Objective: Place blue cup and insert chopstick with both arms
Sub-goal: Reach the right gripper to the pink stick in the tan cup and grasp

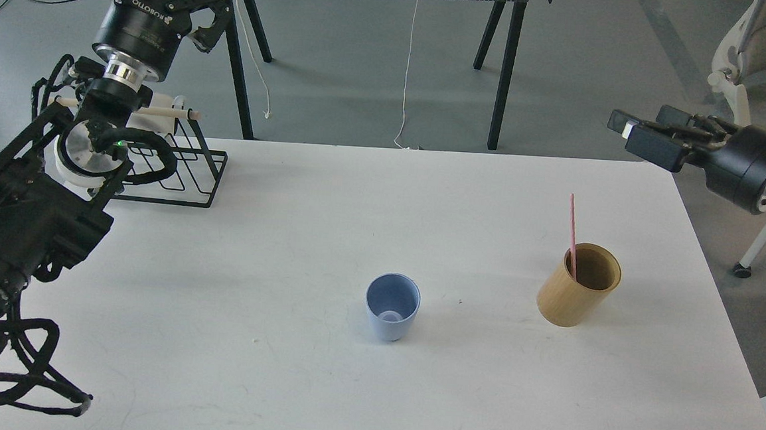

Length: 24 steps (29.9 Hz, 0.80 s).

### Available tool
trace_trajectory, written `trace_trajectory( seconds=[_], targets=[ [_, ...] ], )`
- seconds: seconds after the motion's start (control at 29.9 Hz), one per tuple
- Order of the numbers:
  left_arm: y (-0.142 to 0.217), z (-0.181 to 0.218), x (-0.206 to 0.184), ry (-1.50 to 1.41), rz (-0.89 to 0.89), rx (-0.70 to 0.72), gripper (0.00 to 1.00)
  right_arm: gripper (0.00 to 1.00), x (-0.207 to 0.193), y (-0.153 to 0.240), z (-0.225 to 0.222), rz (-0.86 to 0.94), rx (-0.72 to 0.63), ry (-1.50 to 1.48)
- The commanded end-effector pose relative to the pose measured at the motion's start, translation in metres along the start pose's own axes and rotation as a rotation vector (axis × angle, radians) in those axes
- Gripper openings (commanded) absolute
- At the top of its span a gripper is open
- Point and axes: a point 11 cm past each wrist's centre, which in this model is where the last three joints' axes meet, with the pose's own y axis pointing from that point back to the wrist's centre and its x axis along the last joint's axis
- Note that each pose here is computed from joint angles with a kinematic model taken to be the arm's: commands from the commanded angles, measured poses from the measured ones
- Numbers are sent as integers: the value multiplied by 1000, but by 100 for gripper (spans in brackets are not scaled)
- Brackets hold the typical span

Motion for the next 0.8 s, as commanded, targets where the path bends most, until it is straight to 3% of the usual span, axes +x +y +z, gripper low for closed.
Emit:
trace_trajectory(
  seconds=[0.0, 0.13, 0.23, 0.4, 0.64, 0.77],
  targets=[
    [0, 0, 0, 3, 1, 0, 99, 95, -31, 3, 1, -76, 8, 50],
    [0, 0, 0, 2, 0, 0, 99, 92, -68, -2, -3, -151, 29, 60],
    [0, -1, 0, 1, 2, 2, 99, 84, -89, -18, -7, -175, 51, 81],
    [3, -1, 9, -5, 29, 0, 99, 64, -109, -29, -1, -224, 49, 186],
    [8, 1, 22, -17, 69, -2, 99, 49, -126, -30, 5, -257, 31, 189],
    [8, 2, 22, -17, 70, -4, 99, 46, -128, -29, 4, -261, 34, 187]
  ],
)
